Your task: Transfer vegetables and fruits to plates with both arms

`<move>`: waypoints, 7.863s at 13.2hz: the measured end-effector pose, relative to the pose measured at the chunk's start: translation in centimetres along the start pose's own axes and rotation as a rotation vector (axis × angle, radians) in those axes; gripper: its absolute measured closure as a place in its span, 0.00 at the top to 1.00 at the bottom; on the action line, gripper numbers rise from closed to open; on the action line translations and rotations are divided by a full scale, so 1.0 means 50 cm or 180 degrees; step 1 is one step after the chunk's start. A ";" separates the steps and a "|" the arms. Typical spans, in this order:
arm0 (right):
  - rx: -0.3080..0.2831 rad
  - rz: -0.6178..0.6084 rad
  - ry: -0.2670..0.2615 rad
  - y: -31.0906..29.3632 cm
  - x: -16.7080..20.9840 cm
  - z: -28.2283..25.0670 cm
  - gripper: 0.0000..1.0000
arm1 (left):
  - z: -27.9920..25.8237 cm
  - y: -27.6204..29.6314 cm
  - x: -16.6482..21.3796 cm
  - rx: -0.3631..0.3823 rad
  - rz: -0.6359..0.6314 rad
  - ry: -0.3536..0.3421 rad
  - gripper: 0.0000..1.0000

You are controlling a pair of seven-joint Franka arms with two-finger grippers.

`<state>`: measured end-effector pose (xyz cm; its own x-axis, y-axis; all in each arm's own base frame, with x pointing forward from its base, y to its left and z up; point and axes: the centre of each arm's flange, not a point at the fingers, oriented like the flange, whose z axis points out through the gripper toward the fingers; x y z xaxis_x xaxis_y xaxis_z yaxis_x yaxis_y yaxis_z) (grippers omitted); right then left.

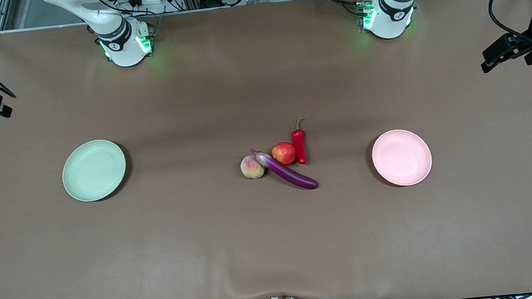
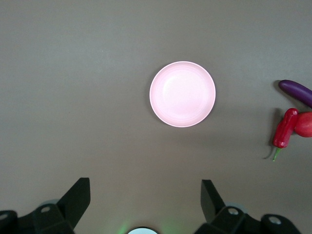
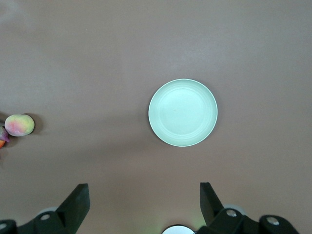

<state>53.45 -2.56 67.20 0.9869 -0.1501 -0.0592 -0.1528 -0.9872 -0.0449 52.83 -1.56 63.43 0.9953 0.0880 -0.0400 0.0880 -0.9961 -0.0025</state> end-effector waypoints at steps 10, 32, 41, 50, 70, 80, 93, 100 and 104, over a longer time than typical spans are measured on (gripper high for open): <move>0.0001 -0.0003 0.0001 -0.001 0.000 0.000 1.00 | 0.004 0.021 -0.005 0.0013 -0.0031 -0.0054 1.00; -0.0003 -0.0003 -0.0040 -0.001 -0.002 0.003 1.00 | 0.182 0.244 0.085 -0.0009 -0.0452 -0.0152 1.00; -0.0005 -0.0001 -0.0058 0.000 -0.003 0.006 1.00 | 0.390 0.573 0.115 0.0180 -0.1036 -0.0191 1.00; -0.0007 -0.0001 -0.0076 0.000 -0.003 0.008 1.00 | 0.616 0.851 0.054 0.0002 -0.2091 -0.0032 1.00; -0.0007 -0.0001 -0.0091 0.000 -0.004 0.009 1.00 | 0.871 0.900 0.074 -0.0328 -0.2661 -0.0063 0.99; -0.0007 -0.0001 -0.0093 0.000 -0.004 0.009 1.00 | 0.810 0.899 0.106 -0.0494 -0.2703 0.0029 0.39; -0.0013 -0.0106 -0.0130 -0.033 0.049 0.070 1.00 | 0.590 0.324 0.267 0.0044 -0.2276 -0.0114 0.38; 0.0360 -0.0149 -0.0270 -0.157 0.137 0.213 1.00 | 0.656 0.088 0.180 0.0264 -0.1642 -0.0470 0.38; 0.0328 0.0316 -0.0254 -0.381 0.162 0.356 1.00 | 0.722 0.049 0.100 0.0303 -0.1268 -0.0556 0.38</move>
<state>63.46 15.97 49.84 0.9601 -0.2378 -0.1471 -0.2579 -0.9564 -0.1369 56.58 -3.61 27.16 0.8620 0.4716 -0.1856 0.4510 -0.8809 -0.1435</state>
